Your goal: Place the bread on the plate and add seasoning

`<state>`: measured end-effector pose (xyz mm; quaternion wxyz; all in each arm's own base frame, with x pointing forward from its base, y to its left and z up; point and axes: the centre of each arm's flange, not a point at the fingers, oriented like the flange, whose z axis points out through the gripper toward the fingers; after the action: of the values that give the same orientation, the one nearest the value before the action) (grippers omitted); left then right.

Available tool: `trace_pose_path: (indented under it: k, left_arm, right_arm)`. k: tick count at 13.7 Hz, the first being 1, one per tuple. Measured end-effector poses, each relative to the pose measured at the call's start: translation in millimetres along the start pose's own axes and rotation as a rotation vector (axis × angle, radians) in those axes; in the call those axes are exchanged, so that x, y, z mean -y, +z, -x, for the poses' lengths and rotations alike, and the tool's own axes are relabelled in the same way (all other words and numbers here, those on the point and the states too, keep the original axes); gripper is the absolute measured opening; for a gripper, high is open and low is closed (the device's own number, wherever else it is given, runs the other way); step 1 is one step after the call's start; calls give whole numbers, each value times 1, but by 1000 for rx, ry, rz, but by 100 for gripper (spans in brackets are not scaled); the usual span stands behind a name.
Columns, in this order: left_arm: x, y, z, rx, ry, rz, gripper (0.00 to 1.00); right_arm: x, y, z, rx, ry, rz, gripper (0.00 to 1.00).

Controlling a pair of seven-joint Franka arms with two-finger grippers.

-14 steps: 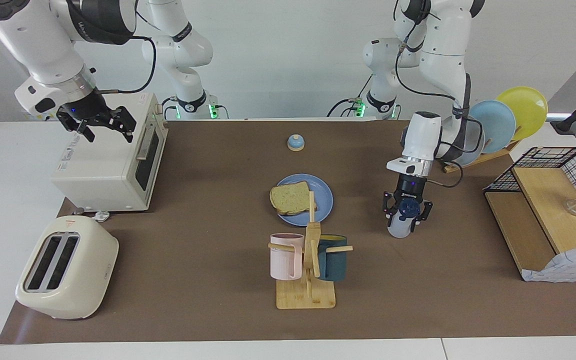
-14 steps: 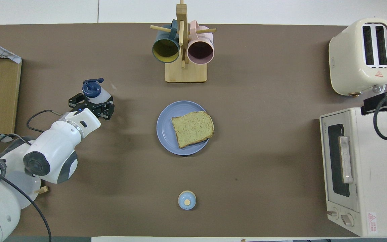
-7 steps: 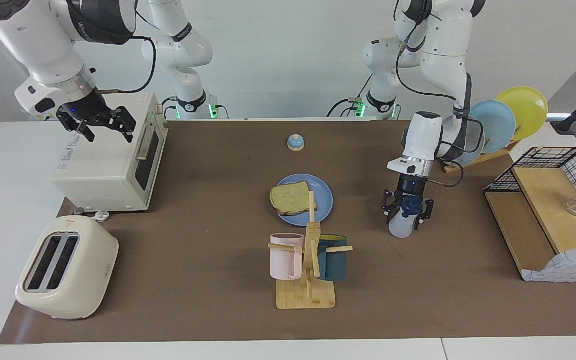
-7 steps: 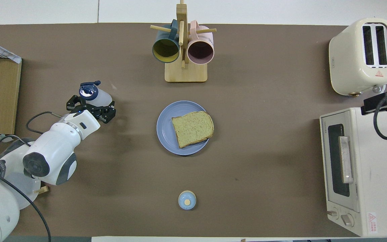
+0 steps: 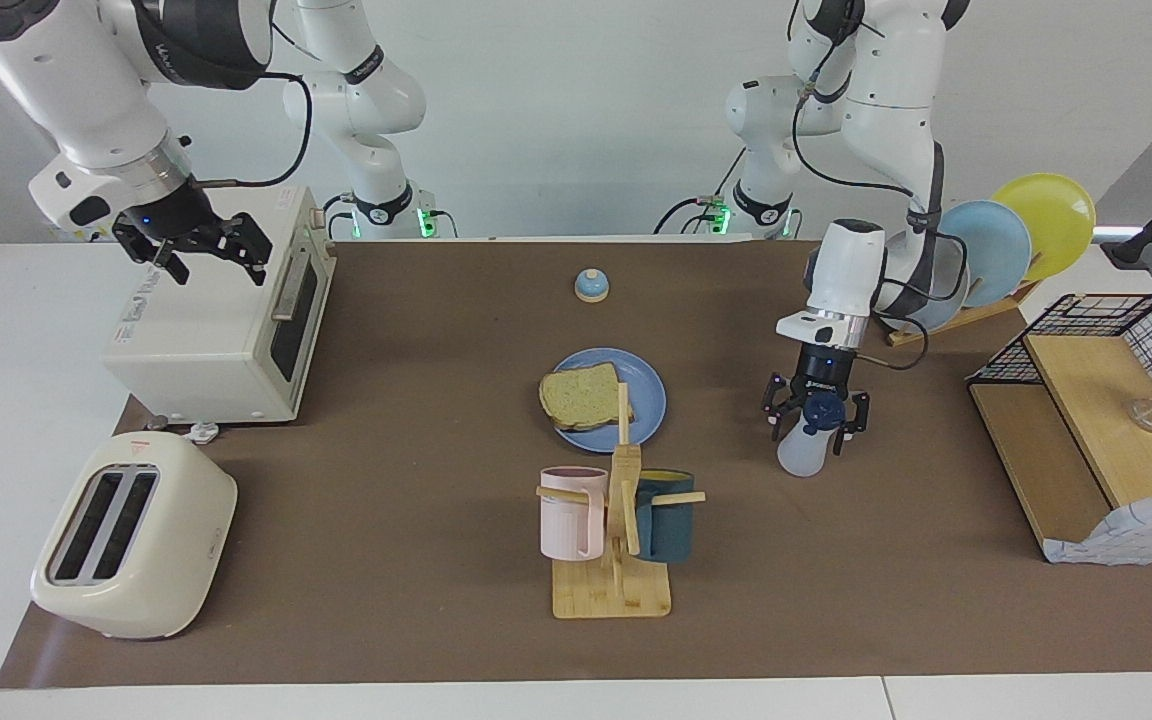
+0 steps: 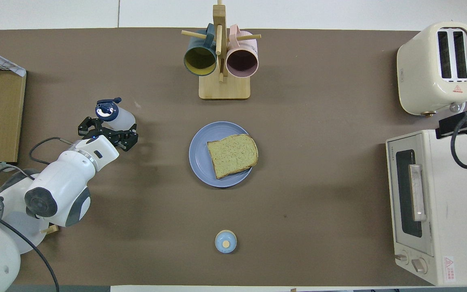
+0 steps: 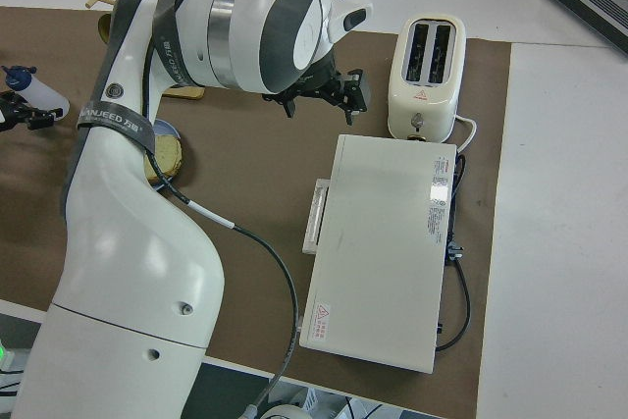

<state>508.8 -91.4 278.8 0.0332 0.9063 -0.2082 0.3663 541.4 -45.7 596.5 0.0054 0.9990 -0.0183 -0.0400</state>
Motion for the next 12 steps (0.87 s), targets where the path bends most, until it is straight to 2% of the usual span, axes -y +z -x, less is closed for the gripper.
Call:
trace_pose_path:
  k: [9, 12]
  left_arm:
    - [-16, -56, 18, -3, 14, -8, 100]
    - [-56, -69, 13, -20, -30, 44, 100]
  right_arm:
    - [0, 0, 0, 0, 0, 0, 100]
    - [0, 0, 0, 0, 0, 0, 100]
